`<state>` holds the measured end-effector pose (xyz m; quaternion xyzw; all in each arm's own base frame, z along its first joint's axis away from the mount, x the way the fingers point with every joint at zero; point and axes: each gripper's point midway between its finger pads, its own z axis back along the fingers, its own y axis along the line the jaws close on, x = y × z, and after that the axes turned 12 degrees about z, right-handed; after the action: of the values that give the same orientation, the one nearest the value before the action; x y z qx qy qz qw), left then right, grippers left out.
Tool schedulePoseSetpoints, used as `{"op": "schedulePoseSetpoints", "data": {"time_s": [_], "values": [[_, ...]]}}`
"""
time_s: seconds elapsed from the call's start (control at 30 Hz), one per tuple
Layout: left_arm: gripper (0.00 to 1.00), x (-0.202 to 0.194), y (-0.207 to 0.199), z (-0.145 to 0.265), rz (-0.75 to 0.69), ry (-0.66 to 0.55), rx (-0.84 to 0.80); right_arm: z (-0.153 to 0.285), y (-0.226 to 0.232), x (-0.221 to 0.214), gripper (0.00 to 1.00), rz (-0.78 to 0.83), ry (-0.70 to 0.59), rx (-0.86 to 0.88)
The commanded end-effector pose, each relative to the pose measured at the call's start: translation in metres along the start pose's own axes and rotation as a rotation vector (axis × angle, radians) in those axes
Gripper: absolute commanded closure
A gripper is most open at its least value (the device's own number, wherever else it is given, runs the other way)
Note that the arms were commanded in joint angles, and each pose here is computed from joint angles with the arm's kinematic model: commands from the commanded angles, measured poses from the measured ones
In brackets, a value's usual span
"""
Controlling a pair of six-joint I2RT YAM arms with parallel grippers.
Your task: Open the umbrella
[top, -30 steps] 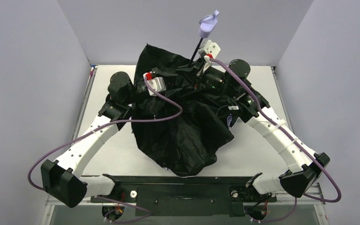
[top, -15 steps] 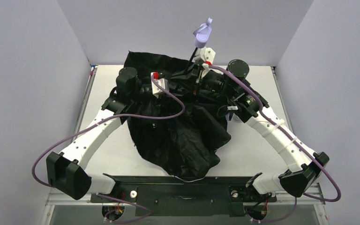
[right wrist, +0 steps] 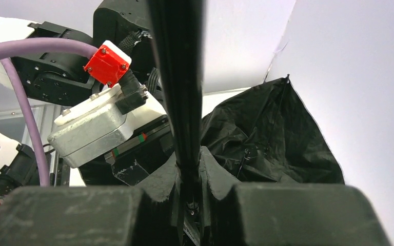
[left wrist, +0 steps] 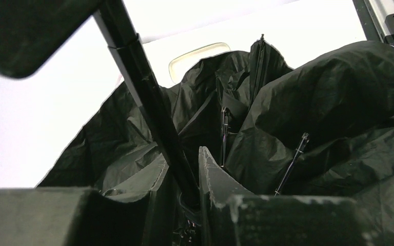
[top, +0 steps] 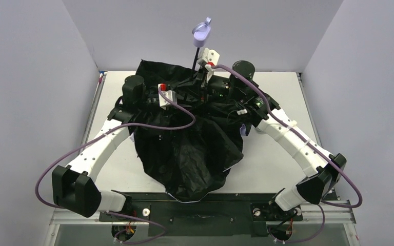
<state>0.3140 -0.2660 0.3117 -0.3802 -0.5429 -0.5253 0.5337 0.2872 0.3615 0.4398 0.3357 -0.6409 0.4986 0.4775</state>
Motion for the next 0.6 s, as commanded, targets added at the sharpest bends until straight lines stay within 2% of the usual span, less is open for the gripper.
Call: {"op": "schedulePoseSetpoints", "data": {"time_s": [0.0,0.3,0.57], "values": [[0.85,-0.109,0.029,0.028,0.107,0.248,0.151,0.062,-0.002,0.192,1.0,0.19,-0.449,-0.069],[0.8,-0.135,0.042,0.033,0.14,0.279,0.178,0.071,-0.008,0.213,1.0,0.208,-0.491,-0.103],[0.83,-0.151,0.051,0.034,0.152,0.299,0.192,0.081,-0.014,0.222,1.0,0.23,-0.501,-0.129]]}}
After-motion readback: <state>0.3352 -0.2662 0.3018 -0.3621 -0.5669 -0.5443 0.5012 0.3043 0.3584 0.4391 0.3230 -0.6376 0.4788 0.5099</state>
